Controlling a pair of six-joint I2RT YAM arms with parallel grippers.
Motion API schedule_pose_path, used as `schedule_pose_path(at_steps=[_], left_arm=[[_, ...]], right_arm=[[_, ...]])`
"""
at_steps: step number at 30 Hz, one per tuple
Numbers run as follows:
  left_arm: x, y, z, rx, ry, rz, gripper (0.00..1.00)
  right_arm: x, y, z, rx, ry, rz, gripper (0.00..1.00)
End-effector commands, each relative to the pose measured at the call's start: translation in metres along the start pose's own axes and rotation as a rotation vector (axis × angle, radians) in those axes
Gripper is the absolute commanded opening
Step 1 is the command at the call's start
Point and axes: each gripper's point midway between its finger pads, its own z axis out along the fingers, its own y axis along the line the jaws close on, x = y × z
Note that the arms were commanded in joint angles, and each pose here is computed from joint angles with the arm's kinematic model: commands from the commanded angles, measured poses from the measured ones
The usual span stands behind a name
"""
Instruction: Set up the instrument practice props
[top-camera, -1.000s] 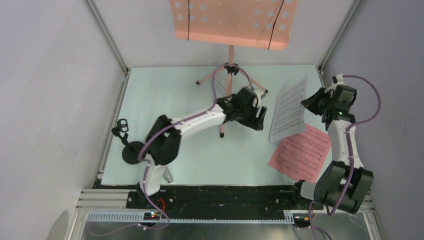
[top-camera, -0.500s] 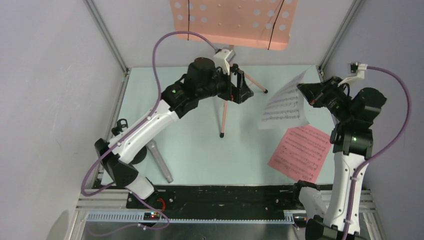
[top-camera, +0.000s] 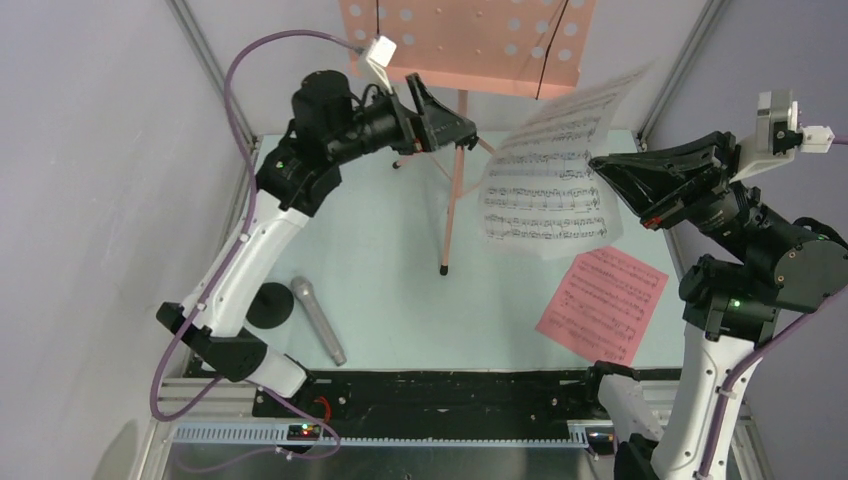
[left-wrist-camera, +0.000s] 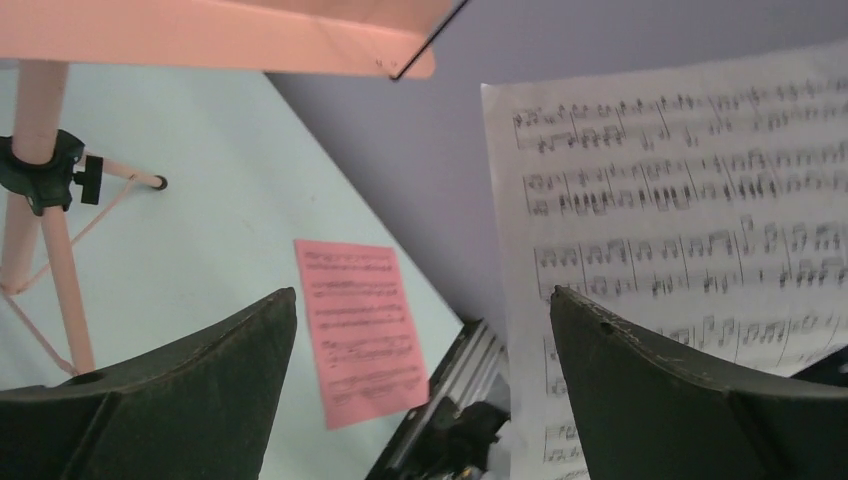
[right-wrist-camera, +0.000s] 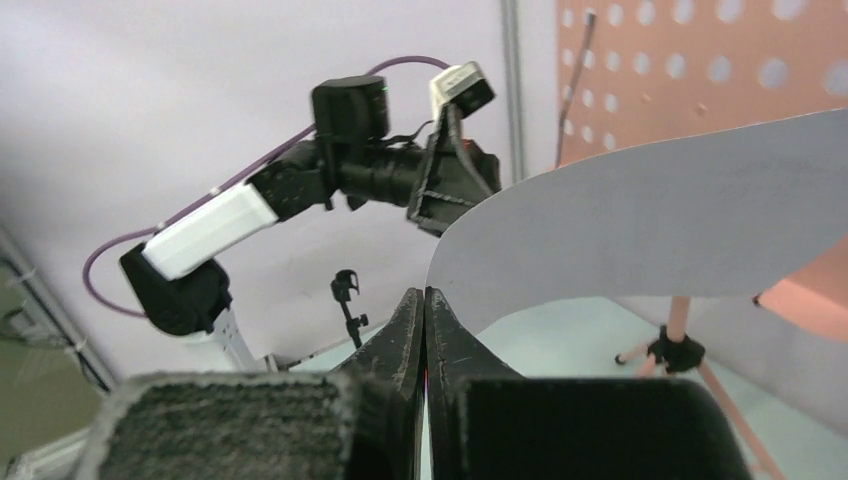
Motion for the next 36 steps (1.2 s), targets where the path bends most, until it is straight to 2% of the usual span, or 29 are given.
schedule_pose_path(at_steps=[1, 4, 10, 16, 19, 22, 26, 30, 36], left_arm=[[-0.043, -0.059, -0.048, 0.157, -0.094, -0.120, 1.00], [-0.049, -0.062, -0.057, 0.153, -0.128, -0.100, 1.00], [-0.046, -0.048, -0.045, 0.128, -0.136, -0.083, 1.00], [-0.035, -0.024, -0.028, 0.092, -0.138, -0.080, 1.00], [-0.034, -0.013, -0.023, 0.078, -0.174, -0.053, 1.00], [-0.042, -0.008, -0.013, 0.126, -0.270, 0.000, 1.00], [-0.050, 0.016, 0.004, 0.099, -0.371, 0.048, 1.00], [-0.046, 0.027, 0.021, 0.118, -0.385, 0.034, 1.00], [-0.050, 0.029, 0.038, 0.169, -0.407, -0.014, 1.00]], right_arm=[[-0.011, 0.033, 0.006, -0.190, 0.030, -0.077, 0.00], [-0.005, 0.033, 0.011, -0.241, 0.059, -0.077, 0.00], [0.011, -0.034, 0.024, -0.055, 0.081, -0.014, 0.00], [0.007, -0.094, 0.035, 0.145, 0.027, 0.057, 0.00], [0.009, -0.125, 0.039, 0.245, -0.006, 0.144, 0.00], [0.014, -0.143, 0.043, 0.284, -0.031, 0.243, 0.00], [0.020, -0.153, 0.052, 0.292, -0.071, 0.463, 0.00], [0.027, -0.149, 0.055, 0.291, -0.083, 0.670, 0.00], [0.038, -0.151, 0.050, 0.344, -0.087, 0.838, 0.00]])
